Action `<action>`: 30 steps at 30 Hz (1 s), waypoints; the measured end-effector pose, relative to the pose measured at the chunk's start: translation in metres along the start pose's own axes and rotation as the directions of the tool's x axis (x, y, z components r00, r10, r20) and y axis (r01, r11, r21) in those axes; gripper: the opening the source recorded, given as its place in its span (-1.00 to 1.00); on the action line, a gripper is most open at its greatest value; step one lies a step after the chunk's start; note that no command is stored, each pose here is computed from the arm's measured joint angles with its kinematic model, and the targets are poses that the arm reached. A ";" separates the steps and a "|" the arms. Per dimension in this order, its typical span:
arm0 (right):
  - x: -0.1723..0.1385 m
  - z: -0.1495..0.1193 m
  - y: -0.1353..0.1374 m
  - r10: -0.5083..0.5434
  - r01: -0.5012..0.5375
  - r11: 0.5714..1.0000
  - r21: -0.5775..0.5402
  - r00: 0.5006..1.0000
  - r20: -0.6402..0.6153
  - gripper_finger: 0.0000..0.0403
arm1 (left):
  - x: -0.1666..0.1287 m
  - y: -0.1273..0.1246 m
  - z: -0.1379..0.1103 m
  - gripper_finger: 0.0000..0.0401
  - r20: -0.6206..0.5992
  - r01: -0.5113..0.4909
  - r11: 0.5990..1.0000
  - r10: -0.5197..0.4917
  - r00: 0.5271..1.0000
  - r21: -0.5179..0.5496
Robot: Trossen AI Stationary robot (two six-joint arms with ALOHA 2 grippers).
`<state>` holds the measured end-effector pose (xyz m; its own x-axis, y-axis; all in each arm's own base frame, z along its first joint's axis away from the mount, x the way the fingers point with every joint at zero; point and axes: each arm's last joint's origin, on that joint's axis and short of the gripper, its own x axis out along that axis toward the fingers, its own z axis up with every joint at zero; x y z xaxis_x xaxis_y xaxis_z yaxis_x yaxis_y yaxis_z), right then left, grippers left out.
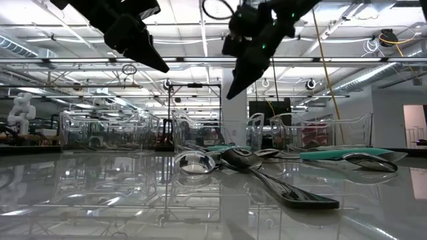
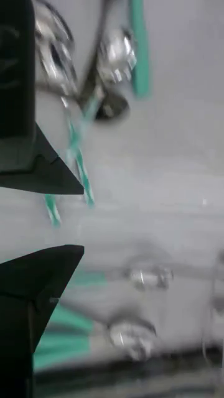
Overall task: Sort silverware by color (type)
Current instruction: Put the green patterned spoon into the right transparent bin
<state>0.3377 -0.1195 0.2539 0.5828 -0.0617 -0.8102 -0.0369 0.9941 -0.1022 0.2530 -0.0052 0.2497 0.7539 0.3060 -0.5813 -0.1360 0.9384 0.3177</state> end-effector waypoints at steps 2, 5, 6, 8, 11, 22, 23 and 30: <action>-0.003 0.002 0.021 0.021 -0.021 1.000 -0.011 0.999 -0.049 -0.31 | 0.000 0.000 0.000 -0.34 0.001 0.001 1.000 -0.001 1.000 -0.007; 0.000 0.002 0.052 0.067 -0.071 0.997 -0.035 0.993 -0.092 -0.31 | 0.000 -0.001 0.000 -0.34 0.002 0.006 1.000 -0.005 1.000 -0.016; 0.004 -0.001 0.063 0.086 -0.091 0.995 -0.048 0.990 -0.108 -0.31 | -0.001 -0.001 0.000 -0.34 0.003 0.007 1.000 -0.007 1.000 -0.017; 0.012 -0.007 0.082 0.115 -0.124 0.990 -0.068 0.985 -0.128 -0.31 | -0.001 -0.002 0.000 -0.34 0.003 0.008 1.000 -0.008 1.000 -0.024; 0.026 -0.020 0.105 0.111 -0.121 0.990 -0.073 0.986 -0.127 -0.31 | -0.001 -0.002 0.000 -0.34 0.005 0.022 0.999 -0.022 1.000 -0.042; 0.047 -0.050 0.160 -0.143 0.141 0.990 -0.029 0.987 -0.076 -0.31 | -0.001 -0.001 0.005 -0.34 0.050 0.024 0.995 -0.020 0.999 -0.092; 0.046 -0.050 0.164 -0.153 0.151 0.988 -0.032 0.985 -0.078 -0.31 | 0.000 -0.002 0.005 -0.34 0.055 0.024 0.995 -0.018 0.998 -0.094; 0.042 -0.047 0.189 -0.157 0.157 0.988 -0.013 0.987 -0.016 -0.31 | 0.021 -0.009 0.004 -0.34 0.041 0.022 0.994 -0.018 0.999 -0.110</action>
<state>0.3169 0.0618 0.1727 0.5680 -0.2184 -0.7935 0.0448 0.9709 -0.2352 0.2724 -0.0076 0.2382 0.7818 0.2826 -0.5559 -0.1892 0.9569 0.2204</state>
